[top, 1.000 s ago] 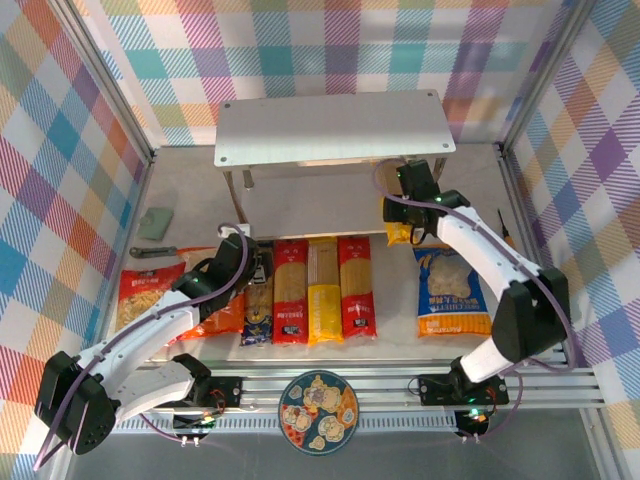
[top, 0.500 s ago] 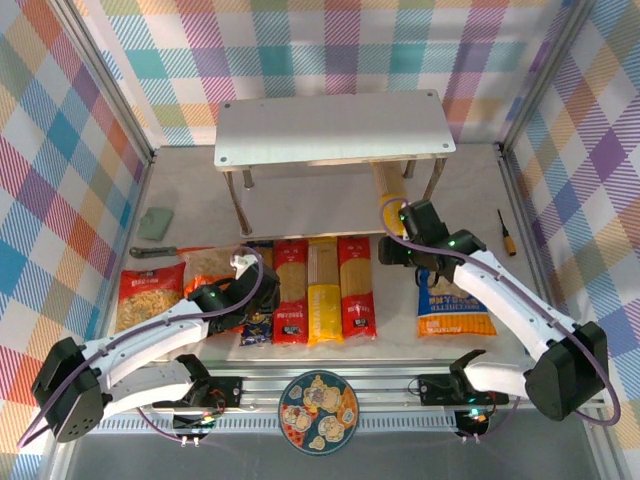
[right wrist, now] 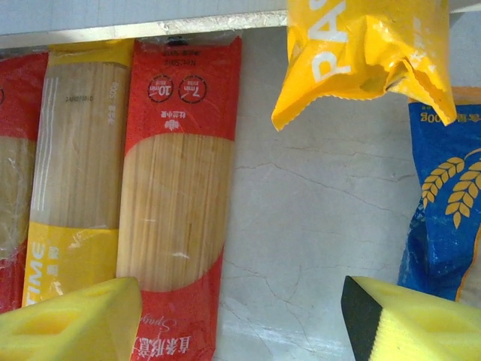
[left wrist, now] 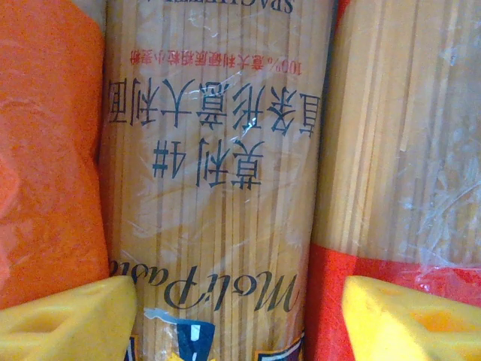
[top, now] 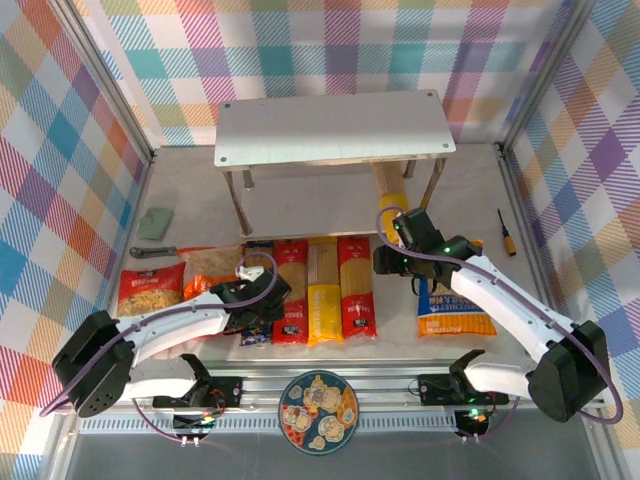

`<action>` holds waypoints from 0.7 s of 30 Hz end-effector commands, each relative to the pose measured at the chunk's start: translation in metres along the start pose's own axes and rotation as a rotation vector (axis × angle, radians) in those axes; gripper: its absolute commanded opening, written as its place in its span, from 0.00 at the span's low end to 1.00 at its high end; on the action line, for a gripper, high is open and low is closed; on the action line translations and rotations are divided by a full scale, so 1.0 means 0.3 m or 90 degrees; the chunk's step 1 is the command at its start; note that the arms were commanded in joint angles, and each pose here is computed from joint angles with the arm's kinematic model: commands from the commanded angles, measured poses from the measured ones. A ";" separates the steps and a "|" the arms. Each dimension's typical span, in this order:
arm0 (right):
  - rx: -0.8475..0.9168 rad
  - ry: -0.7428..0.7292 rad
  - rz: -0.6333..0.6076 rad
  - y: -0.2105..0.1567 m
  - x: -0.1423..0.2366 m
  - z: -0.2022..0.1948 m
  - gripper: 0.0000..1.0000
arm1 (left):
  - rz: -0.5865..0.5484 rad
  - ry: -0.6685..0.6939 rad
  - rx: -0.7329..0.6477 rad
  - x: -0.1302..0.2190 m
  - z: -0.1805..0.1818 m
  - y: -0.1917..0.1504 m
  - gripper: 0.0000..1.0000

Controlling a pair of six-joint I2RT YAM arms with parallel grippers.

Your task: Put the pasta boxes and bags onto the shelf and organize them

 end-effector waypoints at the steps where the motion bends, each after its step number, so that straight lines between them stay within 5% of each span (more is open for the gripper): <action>1: -0.005 0.010 0.000 -0.019 0.008 0.002 0.72 | 0.037 0.047 0.009 0.000 0.044 -0.047 0.77; 12: -0.003 0.000 -0.004 -0.044 0.008 -0.026 0.73 | 0.055 0.086 0.066 -0.002 0.150 -0.070 0.83; 21: -0.008 0.001 -0.015 -0.051 0.024 -0.038 0.73 | 0.069 0.025 0.057 -0.033 0.076 -0.049 0.82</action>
Point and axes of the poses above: each hand's point on the last joint's axis, 136 mm out from that joint toward the fingers, its own x axis back along the fingers, its own z axis along the line the jaws close on, y = z × x, the point moved 3 cm from there along x, back along the fingers, and after that the axes turned 8 degrees about -x, right-handed, at the moved point
